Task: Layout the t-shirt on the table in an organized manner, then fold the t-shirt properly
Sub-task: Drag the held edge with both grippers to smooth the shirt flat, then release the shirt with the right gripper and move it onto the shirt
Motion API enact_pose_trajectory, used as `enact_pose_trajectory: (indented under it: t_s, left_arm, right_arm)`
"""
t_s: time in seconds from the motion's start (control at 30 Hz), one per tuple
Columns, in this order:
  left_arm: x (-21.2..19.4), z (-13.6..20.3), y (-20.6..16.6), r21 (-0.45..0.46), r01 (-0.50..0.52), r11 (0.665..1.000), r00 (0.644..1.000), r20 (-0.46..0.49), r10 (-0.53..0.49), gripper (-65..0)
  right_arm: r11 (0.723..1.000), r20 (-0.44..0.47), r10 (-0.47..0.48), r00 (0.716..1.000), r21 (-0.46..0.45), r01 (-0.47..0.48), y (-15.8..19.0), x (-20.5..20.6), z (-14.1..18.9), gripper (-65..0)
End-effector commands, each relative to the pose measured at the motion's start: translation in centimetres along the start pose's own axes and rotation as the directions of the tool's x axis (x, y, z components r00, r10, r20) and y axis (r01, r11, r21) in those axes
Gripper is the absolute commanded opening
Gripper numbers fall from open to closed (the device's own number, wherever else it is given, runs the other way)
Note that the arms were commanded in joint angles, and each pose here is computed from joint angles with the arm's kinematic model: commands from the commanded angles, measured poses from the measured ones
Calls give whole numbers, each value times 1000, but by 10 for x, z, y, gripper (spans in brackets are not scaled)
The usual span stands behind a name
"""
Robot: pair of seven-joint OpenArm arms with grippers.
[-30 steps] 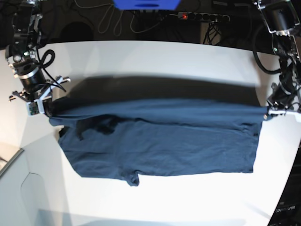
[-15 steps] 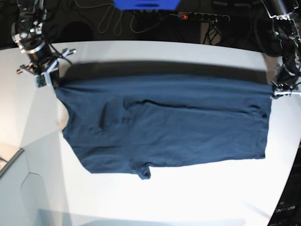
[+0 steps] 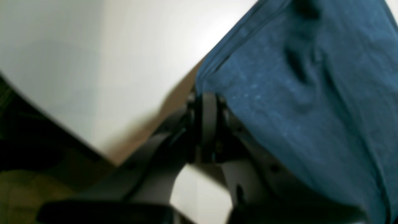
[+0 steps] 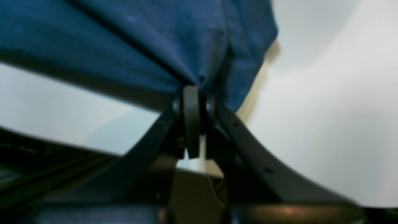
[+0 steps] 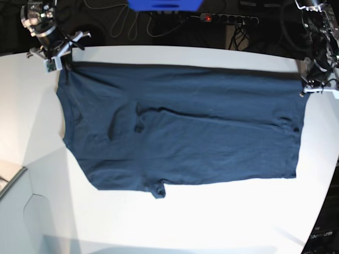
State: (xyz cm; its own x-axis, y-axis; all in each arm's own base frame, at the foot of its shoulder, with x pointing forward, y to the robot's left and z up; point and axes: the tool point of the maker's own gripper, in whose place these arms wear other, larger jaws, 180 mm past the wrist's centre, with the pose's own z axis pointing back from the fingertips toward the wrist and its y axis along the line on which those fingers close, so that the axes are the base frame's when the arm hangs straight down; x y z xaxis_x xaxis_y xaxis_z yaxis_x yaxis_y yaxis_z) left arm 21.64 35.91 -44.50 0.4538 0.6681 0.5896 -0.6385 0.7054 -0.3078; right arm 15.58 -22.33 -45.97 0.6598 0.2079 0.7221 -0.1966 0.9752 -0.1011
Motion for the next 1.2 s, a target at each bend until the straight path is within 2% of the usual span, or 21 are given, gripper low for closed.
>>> enact_pose_trajectory:
  t_s: [0.0,0.27,0.97,1.07,1.17]
  left_arm:
    - [18,3,-1,-5,14,1000,999,47,-13,-649]
    - [7,7,11,17,20,1000,999,25,-21,-649]
    - [-2,12,19,31,31,999,1000,-1,-31,-644]
    - [-1,12,18,29,32,999,999,1,-32,-586]
    - [8,18,11,13,54,998,998,28,-54,-433]
  right_arm:
    - [1000,26,3,1000,-15,-2,-6,3,4,-650]
    - [998,29,-52,998,-44,53,-5,-18,22,-650]
    - [998,34,-56,998,-38,58,1,-23,29,-637]
    - [998,36,-56,998,-39,57,0,-22,29,-560]
    - [998,35,-53,998,-41,54,-1,-23,30,-460]
